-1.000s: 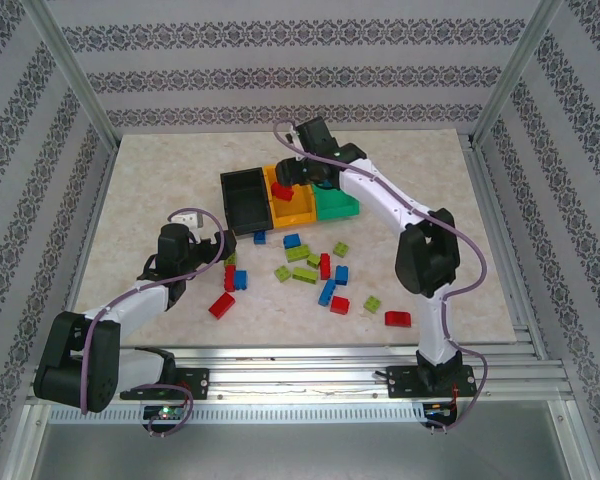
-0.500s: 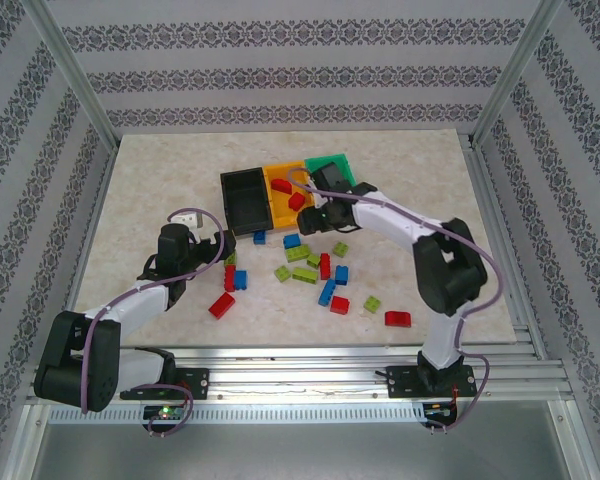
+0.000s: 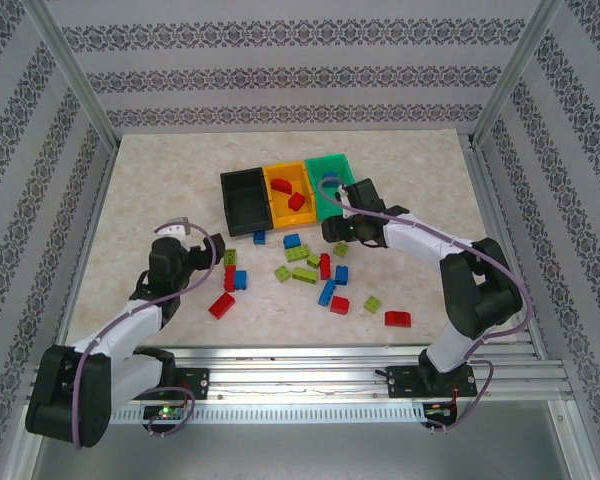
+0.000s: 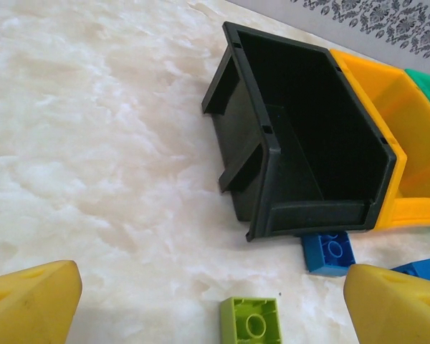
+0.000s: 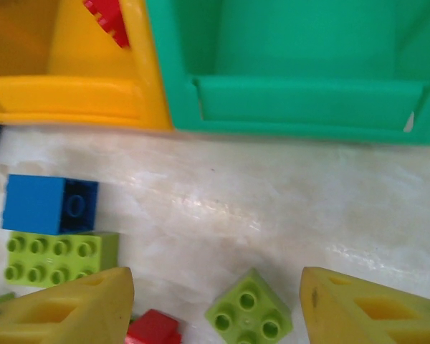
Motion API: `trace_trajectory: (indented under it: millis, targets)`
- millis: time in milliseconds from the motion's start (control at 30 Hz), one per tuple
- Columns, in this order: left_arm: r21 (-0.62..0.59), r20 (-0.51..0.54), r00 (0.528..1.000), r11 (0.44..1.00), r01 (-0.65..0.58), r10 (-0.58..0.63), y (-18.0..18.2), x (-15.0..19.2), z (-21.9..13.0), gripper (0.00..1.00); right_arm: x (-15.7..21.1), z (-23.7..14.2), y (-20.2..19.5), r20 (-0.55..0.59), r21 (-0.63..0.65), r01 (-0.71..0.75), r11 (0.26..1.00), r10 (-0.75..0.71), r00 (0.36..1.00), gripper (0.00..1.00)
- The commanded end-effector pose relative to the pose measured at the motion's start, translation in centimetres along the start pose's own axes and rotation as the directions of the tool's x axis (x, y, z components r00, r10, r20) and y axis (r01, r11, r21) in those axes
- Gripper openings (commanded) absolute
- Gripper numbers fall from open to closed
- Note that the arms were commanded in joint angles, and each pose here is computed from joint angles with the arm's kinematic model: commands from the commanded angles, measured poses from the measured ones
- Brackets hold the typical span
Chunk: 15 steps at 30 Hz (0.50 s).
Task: Sort the legos into containers by color
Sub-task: Move the lego to the center of the table.
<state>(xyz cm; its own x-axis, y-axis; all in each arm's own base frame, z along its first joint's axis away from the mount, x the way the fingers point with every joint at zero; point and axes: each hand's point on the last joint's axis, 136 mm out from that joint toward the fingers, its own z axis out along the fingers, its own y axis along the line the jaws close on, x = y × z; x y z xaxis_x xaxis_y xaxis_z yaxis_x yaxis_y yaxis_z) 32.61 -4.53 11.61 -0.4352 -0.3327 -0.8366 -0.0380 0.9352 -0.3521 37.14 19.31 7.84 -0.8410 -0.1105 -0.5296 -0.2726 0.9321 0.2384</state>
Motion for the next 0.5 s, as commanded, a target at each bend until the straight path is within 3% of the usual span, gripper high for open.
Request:
trace_trajectory:
  millis: [0,167,267,400,467]
  targets:
    - [-0.004,0.102,0.995,1.000,-0.010,0.011,0.1,-2.2,-1.0,0.94,-0.2,0.0,0.2,0.058,-0.020,0.016,1.000,-0.015,0.998,0.63]
    - [-0.014,0.020,0.999,0.999,0.028,-0.028,-0.1,-1.8,-2.2,0.93,0.2,0.0,0.2,0.116,-0.042,0.001,0.999,0.004,0.993,0.63]
    - [0.035,-0.114,0.990,0.995,0.092,-0.087,-1.3,0.0,-3.0,0.91,0.5,0.4,0.0,0.130,-0.043,-0.012,0.999,0.018,0.991,0.63]
    - [0.012,-0.320,0.930,0.981,0.196,-0.182,-1.8,3.7,-4.2,0.91,0.4,0.4,0.2,0.125,-0.058,-0.023,0.998,0.030,0.992,0.63]
    - [-0.010,-0.373,0.894,0.964,0.265,-0.249,-1.8,5.2,-4.7,0.91,0.4,0.5,0.7,0.123,-0.086,-0.028,0.996,0.039,0.992,0.63]
